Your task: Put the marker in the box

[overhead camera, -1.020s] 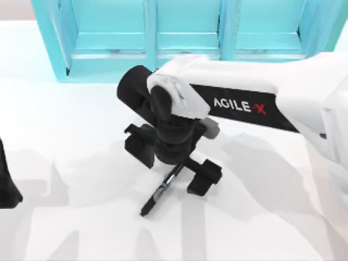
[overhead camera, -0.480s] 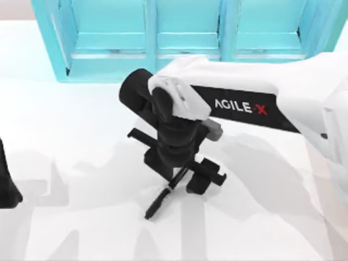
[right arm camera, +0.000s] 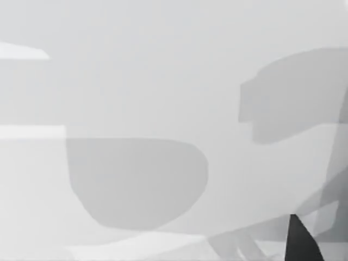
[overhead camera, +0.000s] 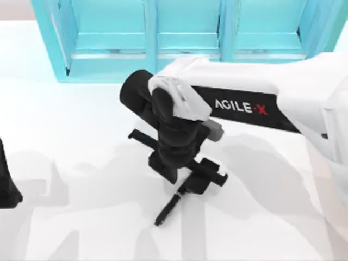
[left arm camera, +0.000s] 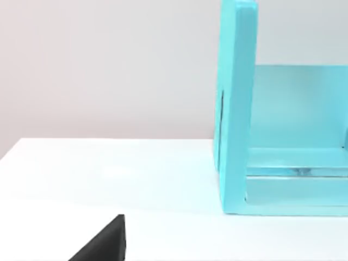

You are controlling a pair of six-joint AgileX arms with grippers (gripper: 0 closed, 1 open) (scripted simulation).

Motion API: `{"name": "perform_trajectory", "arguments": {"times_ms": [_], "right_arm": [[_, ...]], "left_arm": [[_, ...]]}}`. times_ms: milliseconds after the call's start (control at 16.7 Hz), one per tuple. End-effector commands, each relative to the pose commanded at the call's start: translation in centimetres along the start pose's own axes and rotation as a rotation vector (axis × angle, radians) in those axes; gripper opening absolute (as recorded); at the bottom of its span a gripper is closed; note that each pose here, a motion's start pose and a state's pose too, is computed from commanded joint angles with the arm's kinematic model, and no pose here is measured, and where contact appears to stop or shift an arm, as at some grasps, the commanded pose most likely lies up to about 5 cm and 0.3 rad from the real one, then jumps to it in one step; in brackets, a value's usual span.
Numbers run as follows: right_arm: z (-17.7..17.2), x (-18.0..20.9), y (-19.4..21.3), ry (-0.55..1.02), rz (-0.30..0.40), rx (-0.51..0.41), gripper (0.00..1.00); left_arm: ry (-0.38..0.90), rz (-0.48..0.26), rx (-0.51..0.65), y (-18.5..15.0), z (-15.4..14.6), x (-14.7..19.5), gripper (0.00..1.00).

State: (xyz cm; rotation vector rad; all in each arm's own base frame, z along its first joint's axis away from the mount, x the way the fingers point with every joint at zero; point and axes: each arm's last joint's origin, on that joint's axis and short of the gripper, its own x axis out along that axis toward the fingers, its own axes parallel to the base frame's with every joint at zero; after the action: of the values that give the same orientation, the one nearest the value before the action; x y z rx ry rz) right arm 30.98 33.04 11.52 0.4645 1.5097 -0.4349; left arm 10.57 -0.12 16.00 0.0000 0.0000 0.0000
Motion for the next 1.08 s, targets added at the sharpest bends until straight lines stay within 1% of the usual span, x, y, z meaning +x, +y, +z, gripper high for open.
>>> {"name": "perform_trajectory", "arguments": {"times_ms": [120,240,600,720,1080], "right_arm": [[0.0,-0.3,0.1,0.000,-0.002,-0.002,0.00],[-0.1,-1.5,0.3,0.002,-0.009,-0.004,0.00],[0.1,-8.0,0.4,0.001,-0.006,0.001,0.00],[0.1,-9.6,0.3,0.000,-0.002,0.000,0.00],[0.1,-9.8,0.3,0.001,-0.003,0.001,0.00]], "left_arm": [[0.000,0.000,0.000,0.0,0.0,0.0,1.00],[0.000,0.000,0.000,0.0,0.0,0.0,1.00],[0.000,0.000,0.000,0.0,0.0,0.0,1.00],[0.000,0.000,0.000,0.0,0.0,0.0,1.00],[0.000,0.000,0.000,0.0,0.0,0.0,1.00]]}}
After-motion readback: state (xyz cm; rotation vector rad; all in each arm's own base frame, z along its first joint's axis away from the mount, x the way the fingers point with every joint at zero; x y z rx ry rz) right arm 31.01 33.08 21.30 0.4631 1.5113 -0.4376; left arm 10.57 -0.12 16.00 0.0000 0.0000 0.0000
